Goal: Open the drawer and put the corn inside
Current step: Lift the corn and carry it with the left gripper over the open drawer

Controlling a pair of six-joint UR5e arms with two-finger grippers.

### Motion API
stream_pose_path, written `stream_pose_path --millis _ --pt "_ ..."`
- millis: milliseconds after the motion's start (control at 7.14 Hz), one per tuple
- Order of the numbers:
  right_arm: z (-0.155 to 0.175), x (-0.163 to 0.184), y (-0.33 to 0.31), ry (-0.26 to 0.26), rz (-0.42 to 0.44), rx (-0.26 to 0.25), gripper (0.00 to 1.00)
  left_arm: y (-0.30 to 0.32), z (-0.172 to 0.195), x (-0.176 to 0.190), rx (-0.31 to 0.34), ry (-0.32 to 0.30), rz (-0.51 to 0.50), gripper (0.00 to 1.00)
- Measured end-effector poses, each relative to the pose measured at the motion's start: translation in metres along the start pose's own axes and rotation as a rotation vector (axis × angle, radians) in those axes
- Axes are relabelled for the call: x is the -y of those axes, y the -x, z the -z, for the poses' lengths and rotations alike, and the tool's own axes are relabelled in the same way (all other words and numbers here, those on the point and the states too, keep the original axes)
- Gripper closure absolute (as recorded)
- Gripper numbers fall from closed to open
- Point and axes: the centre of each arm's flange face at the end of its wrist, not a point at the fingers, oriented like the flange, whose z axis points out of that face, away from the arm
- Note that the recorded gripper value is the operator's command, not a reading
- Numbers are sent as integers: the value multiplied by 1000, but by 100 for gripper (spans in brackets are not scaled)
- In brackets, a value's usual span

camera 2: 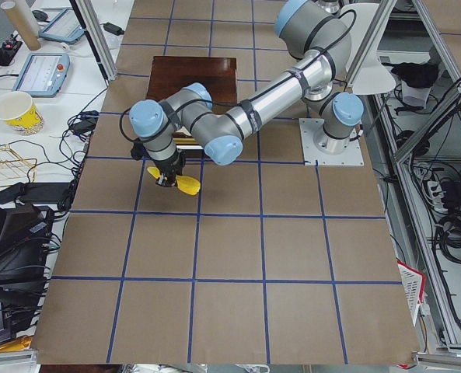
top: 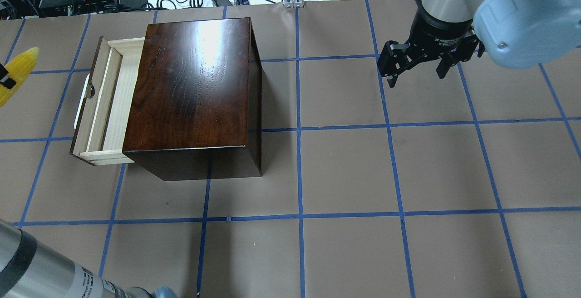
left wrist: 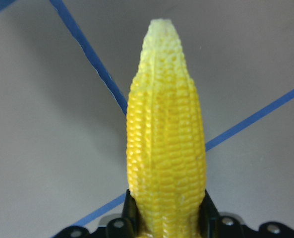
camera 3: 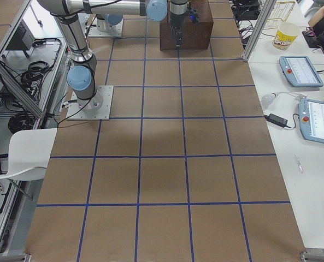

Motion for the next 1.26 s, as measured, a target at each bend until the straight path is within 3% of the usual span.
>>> stream_pose_path --millis 420,841,1261 --pt "0 0 0 0 -1 0 0 -114 52 50 10 -6 185 100" --pt "0 0 0 0 0 0 0 -183 29 87 -59 26 297 100" --pt "0 0 0 0 0 0 0 -203 -14 94 -94 96 413 100"
